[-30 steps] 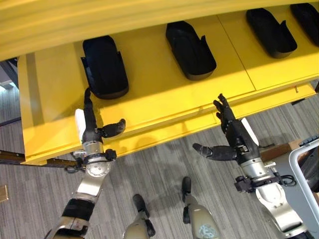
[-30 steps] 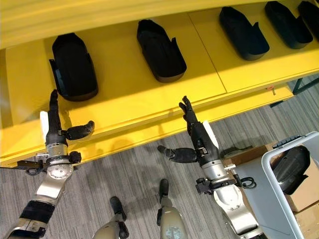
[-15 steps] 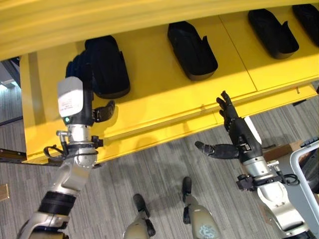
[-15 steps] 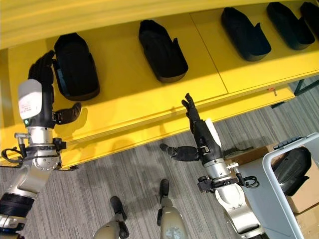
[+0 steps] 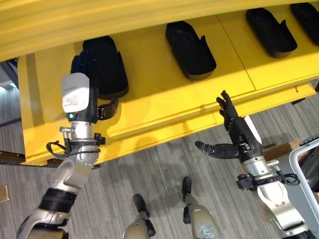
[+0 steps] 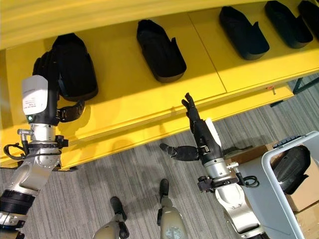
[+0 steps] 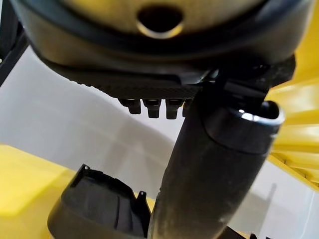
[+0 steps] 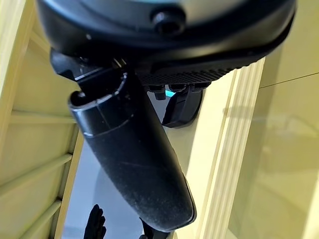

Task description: Move parts from the plastic box to the shelf.

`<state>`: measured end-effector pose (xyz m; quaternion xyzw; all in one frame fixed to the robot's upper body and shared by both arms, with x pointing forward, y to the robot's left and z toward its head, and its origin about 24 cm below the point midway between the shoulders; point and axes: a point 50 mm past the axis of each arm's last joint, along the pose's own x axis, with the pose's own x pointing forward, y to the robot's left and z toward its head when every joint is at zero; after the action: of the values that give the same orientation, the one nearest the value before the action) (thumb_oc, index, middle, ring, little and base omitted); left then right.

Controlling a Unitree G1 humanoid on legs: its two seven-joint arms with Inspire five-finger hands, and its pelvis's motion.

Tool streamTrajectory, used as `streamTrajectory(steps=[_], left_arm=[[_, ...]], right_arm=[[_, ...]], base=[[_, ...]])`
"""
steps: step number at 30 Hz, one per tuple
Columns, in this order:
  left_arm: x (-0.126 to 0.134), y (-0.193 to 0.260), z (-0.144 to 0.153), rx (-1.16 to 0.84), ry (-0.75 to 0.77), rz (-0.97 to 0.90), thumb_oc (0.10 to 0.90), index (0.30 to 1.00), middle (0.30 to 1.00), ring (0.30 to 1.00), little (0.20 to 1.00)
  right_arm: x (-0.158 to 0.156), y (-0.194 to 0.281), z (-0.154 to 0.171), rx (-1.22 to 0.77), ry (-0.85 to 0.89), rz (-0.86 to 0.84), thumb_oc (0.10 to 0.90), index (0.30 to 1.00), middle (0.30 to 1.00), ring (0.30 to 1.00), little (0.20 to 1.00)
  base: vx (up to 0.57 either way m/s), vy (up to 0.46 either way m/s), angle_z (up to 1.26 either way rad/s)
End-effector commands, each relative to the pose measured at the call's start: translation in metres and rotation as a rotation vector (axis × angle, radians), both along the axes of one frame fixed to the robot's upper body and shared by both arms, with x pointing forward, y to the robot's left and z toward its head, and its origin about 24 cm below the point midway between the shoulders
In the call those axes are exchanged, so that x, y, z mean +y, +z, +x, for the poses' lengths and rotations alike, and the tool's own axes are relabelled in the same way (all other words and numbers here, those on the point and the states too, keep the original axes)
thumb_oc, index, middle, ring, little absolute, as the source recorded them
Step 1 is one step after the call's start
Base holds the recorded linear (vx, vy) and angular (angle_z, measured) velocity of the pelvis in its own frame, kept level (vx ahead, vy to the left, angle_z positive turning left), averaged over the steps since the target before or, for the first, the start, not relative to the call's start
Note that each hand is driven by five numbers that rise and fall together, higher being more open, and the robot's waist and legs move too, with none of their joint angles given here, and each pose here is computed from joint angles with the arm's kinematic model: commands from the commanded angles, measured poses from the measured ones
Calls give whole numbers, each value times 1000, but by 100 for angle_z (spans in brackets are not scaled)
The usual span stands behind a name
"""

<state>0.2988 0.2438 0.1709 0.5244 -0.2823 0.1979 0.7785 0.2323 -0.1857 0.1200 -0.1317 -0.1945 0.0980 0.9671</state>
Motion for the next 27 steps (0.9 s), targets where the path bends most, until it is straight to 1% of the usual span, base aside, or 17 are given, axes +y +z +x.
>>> streamTrajectory(steps=[1, 3, 7, 8, 11, 19, 23, 27], left_arm=[[1, 43, 12, -134, -56, -30, 900, 1000, 1000, 1000, 1000], [2, 36, 18, -89, -60, -68, 900, 1000, 1000, 1000, 1000], [3, 31, 23, -61, -58, -97, 900, 1000, 1000, 1000, 1000], [5, 24, 28, -23, -50, -130, 900, 1000, 1000, 1000, 1000], [7, 20, 40, 34, -28, -142, 900, 1000, 1000, 1000, 1000], [15, 22, 62, 98, 44, -169, 900, 1000, 1000, 1000, 1000], [21, 23, 73, 134, 88, -216, 900, 1000, 1000, 1000, 1000], [22, 28, 82, 174, 113, -193, 900, 1000, 1000, 1000, 1000]], right_arm=[[6, 47, -12, -261, 54, 10, 900, 1000, 1000, 1000, 1000], [8, 46, -13, -259, 66, 11, 900, 1000, 1000, 1000, 1000], [6, 46, -14, -256, 66, 13, 900, 1000, 1000, 1000, 1000], [6, 45, -15, -251, 68, 15, 900, 1000, 1000, 1000, 1000], [7, 44, -16, -246, 83, 20, 900, 1000, 1000, 1000, 1000], [8, 44, -19, -244, 108, 28, 900, 1000, 1000, 1000, 1000], [10, 43, -19, -237, 126, 40, 900, 1000, 1000, 1000, 1000], [12, 45, -21, -240, 145, 41, 900, 1000, 1000, 1000, 1000]], base=[[0, 0, 0], [0, 0, 0], [0, 0, 0], [0, 0, 0], [0, 0, 0], [0, 0, 0], [0, 0, 0], [19, 1, -7]])
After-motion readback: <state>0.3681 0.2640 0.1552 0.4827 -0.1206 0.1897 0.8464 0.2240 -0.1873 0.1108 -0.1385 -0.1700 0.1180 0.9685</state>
